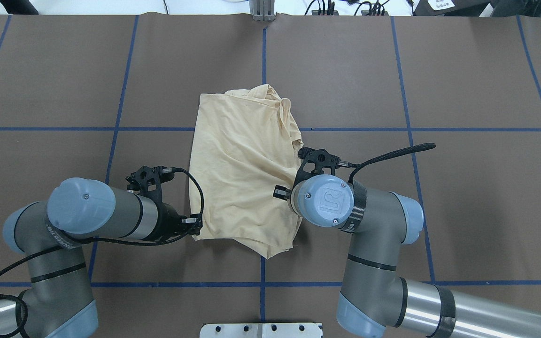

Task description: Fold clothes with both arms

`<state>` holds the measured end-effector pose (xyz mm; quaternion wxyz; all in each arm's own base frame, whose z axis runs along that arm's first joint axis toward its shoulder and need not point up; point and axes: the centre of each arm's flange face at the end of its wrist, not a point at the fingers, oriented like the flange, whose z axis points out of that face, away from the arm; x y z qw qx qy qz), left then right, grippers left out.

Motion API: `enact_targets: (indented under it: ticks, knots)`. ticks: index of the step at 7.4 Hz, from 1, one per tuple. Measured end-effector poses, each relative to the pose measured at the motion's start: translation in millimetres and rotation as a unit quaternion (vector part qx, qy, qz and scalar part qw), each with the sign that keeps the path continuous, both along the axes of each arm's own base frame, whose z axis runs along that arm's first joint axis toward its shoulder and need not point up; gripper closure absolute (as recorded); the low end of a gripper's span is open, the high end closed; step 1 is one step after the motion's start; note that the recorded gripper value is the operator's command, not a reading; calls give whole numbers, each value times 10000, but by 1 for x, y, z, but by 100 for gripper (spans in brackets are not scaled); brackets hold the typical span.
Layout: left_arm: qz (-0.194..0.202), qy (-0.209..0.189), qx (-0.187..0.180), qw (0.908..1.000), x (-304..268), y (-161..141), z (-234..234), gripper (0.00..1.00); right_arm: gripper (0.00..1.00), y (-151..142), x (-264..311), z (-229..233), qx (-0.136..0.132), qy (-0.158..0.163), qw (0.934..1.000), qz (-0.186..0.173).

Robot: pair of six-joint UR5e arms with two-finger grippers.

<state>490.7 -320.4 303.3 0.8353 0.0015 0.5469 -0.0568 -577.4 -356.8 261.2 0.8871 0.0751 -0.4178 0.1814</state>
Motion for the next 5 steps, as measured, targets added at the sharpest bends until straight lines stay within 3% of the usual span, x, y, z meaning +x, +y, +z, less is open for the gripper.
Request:
enact_targets:
  ticks: [2, 5]
  knots:
    - [72, 180, 9, 9998, -13, 8, -20, 100, 100, 23, 22, -12, 32, -130, 9998, -154]
    - [288, 332, -141, 9989, -40, 43, -64, 100, 100, 80, 56, -33, 55, -187, 9985, -518]
